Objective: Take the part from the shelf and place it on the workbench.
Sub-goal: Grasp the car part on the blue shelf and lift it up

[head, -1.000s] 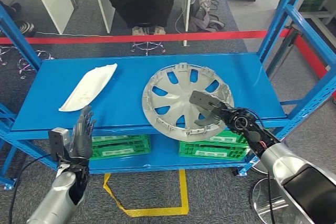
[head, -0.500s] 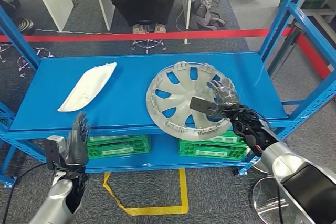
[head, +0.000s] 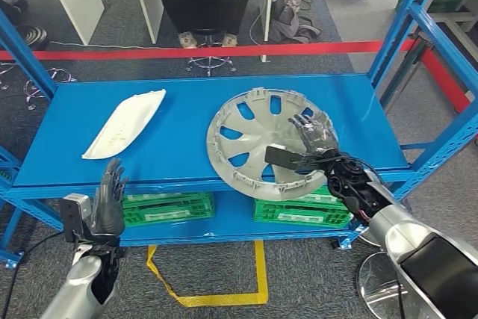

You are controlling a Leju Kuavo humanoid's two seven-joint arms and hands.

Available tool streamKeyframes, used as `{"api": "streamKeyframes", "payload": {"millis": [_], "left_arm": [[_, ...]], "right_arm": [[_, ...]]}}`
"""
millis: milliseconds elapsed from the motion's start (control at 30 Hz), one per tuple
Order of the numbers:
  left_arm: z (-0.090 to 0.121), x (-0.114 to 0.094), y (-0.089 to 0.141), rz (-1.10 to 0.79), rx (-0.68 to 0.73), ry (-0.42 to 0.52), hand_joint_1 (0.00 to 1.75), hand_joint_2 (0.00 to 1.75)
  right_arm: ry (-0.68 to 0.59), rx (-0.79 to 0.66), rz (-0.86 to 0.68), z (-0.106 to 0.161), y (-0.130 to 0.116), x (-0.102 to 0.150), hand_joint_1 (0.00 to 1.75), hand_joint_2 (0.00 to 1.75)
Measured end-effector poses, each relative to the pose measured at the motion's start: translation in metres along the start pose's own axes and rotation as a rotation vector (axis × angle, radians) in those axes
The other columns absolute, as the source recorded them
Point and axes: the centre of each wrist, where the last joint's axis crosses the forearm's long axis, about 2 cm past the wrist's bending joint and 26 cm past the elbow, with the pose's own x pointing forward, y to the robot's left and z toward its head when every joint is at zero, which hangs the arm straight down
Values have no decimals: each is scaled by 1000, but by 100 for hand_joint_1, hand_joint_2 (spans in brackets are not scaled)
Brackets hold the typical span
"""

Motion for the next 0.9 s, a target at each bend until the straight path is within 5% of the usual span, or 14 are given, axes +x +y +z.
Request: {"api": "streamKeyframes", "payload": {"millis": [900], "left_arm": [[10, 0, 4, -11, 23, 24, 0, 0]], "right_arm": [[89, 69, 47, 10, -9, 31, 0, 175]]}}
